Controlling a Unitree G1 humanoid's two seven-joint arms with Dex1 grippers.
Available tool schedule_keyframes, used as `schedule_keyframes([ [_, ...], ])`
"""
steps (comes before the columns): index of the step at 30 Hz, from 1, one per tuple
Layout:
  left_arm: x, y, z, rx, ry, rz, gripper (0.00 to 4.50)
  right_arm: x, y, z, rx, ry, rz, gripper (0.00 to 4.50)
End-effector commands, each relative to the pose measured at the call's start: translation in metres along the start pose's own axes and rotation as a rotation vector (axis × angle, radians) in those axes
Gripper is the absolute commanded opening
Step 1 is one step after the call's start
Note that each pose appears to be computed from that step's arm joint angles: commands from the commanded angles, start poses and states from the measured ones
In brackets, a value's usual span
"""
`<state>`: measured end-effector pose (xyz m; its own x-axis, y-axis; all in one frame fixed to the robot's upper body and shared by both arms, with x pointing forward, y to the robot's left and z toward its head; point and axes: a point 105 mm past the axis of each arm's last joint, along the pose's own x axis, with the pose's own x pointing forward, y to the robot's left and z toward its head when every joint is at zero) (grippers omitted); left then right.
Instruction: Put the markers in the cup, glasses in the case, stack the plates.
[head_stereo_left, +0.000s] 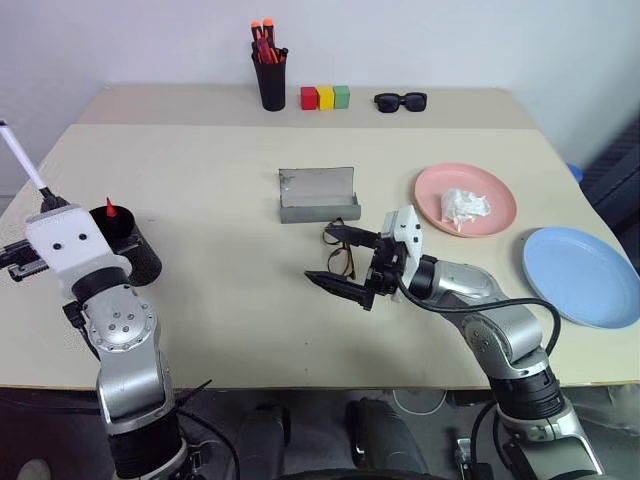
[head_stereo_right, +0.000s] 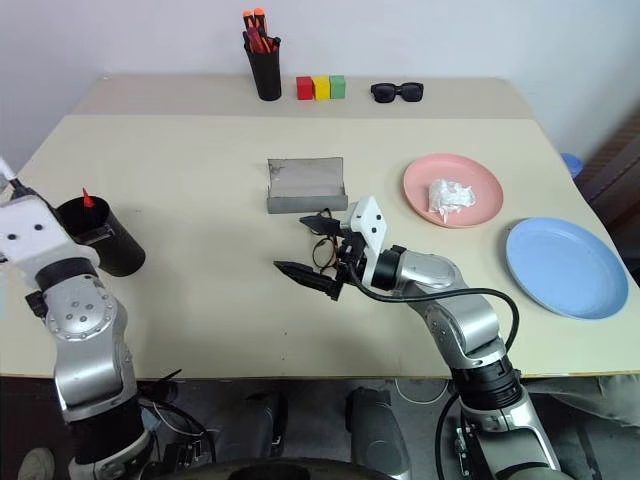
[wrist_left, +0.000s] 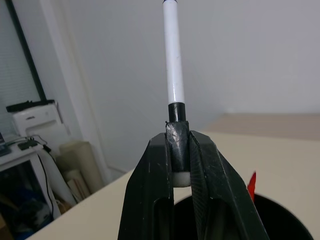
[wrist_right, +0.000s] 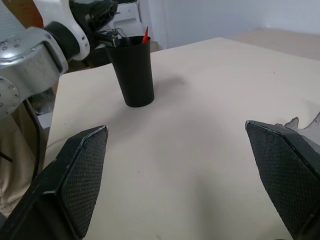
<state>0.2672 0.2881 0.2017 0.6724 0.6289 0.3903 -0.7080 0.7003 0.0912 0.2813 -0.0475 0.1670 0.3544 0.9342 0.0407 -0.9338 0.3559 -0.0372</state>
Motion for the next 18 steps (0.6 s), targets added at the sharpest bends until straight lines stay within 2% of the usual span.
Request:
schedule_keyframes([
  [1,-0.0042,0.0037,0.0031,0.002,-0.03,0.005,0.05,0.0019,0.0014,0.012,-0.042,-0.041,0.006,4.5],
  [11,-0.0109,0.0023,-0.0038,0.011,-0.014,-0.01,0.05,0.0018,0.0026,0.0114,-0.042,-0.044,0.002,4.5],
  [12,-0.0112,0.0022,-0.0041,0.012,-0.013,-0.01,0.93,0.0019,0.0027,0.0114,-0.042,-0.044,0.002,4.5],
  [13,-0.0114,0.0022,-0.0044,0.014,-0.012,-0.01,1.23,0.0021,0.0027,0.0115,-0.042,-0.044,0.003,4.5],
  [16,-0.0118,0.0018,-0.0056,0.017,-0.006,-0.008,2.65,0.0023,0.0026,0.0116,-0.042,-0.044,0.004,4.5],
  [18,-0.012,0.0014,-0.0063,0.017,-0.004,-0.008,2.65,0.0023,0.0026,0.0116,-0.042,-0.044,0.004,4.5],
])
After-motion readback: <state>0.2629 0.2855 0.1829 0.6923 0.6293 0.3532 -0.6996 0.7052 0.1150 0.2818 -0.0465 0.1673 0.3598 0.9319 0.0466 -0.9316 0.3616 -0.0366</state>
